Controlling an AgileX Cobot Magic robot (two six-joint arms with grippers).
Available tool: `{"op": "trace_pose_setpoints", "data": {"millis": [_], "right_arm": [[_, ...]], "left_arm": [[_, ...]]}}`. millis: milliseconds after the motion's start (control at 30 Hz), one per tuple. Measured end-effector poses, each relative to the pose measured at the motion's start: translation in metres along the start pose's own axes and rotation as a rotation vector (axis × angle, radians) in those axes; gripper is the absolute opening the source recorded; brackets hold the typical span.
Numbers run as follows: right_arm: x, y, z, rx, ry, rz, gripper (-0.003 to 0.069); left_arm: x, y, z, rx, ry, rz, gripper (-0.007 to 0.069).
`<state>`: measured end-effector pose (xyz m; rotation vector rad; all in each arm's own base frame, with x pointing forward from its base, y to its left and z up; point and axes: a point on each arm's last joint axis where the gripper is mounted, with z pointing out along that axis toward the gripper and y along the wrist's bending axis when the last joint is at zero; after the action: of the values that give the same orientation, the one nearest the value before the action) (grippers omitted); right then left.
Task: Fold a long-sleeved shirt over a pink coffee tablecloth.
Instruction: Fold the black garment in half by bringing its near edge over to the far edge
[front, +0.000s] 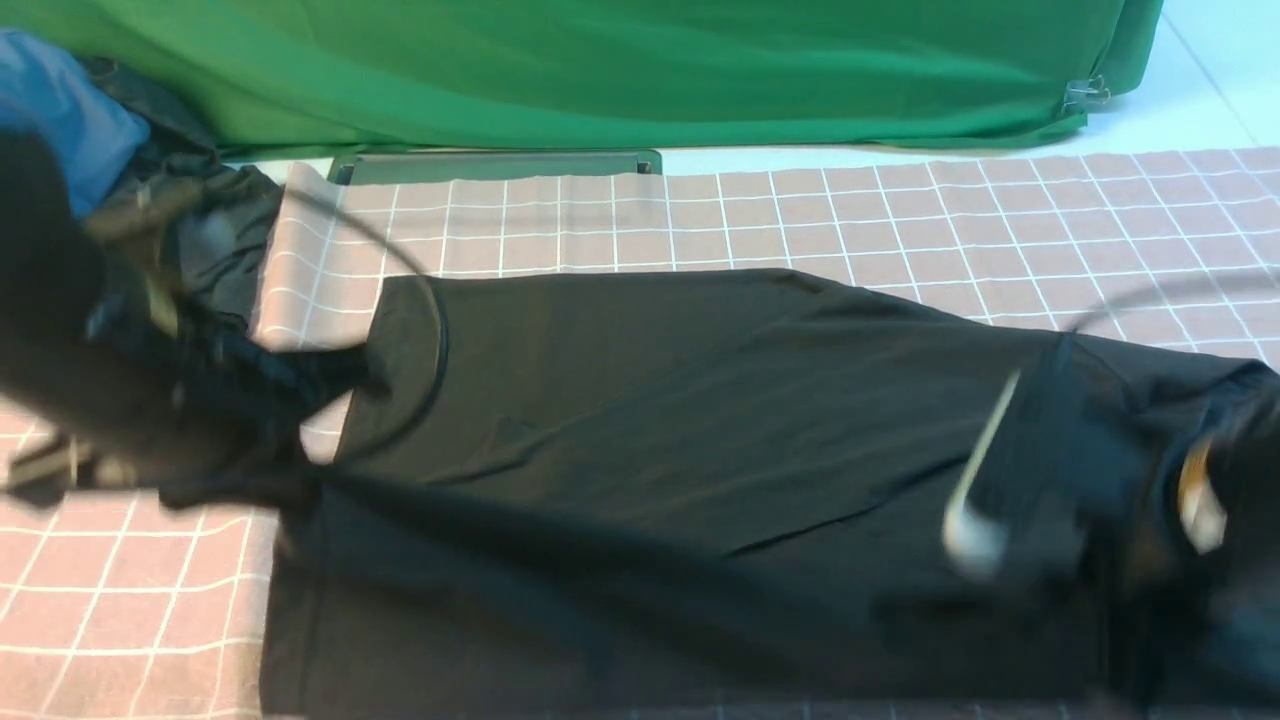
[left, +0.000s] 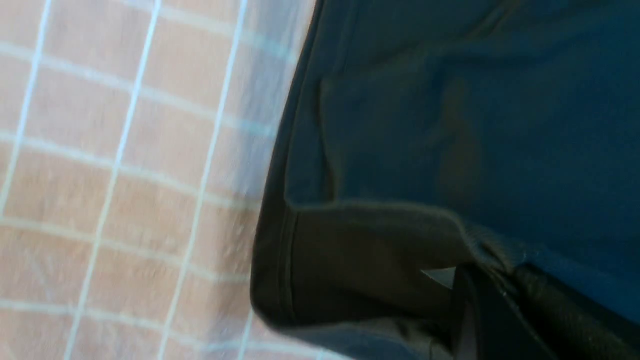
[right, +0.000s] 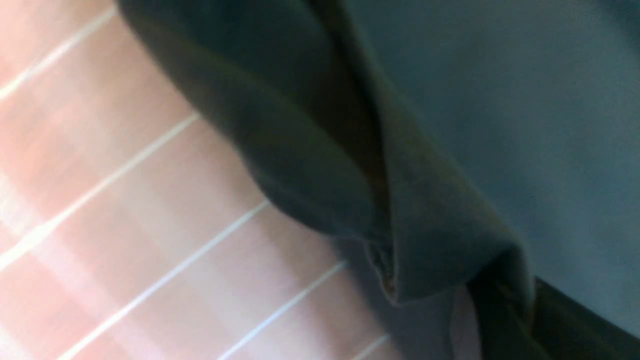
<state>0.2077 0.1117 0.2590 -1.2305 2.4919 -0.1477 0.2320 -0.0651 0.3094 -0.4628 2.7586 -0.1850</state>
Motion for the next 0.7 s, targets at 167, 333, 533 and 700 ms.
{"op": "trace_pose_setpoints", "data": {"millis": [167, 333, 533, 700], "right_arm": [[-0.017, -0.043, 0.001, 0.002, -0.039, 0.082, 0.0072], [-0.043, -0.083, 0.019, 0.008, -0.034, 0.130, 0.0072], [-0.081, -0.119, 0.056, 0.007, -0.018, 0.120, 0.0072], [-0.096, -0.128, 0.089, -0.024, 0.031, 0.123, 0.0072]], "left_arm": [[-0.039, -0.001, 0.004, -0.016, -0.032, -0.070, 0.0027], [-0.090, 0.007, 0.021, 0.005, -0.037, -0.147, 0.0027], [-0.142, 0.002, 0.055, 0.061, -0.007, -0.183, 0.0027], [-0.156, 0.000, 0.085, 0.022, 0.077, -0.188, 0.0027]]}}
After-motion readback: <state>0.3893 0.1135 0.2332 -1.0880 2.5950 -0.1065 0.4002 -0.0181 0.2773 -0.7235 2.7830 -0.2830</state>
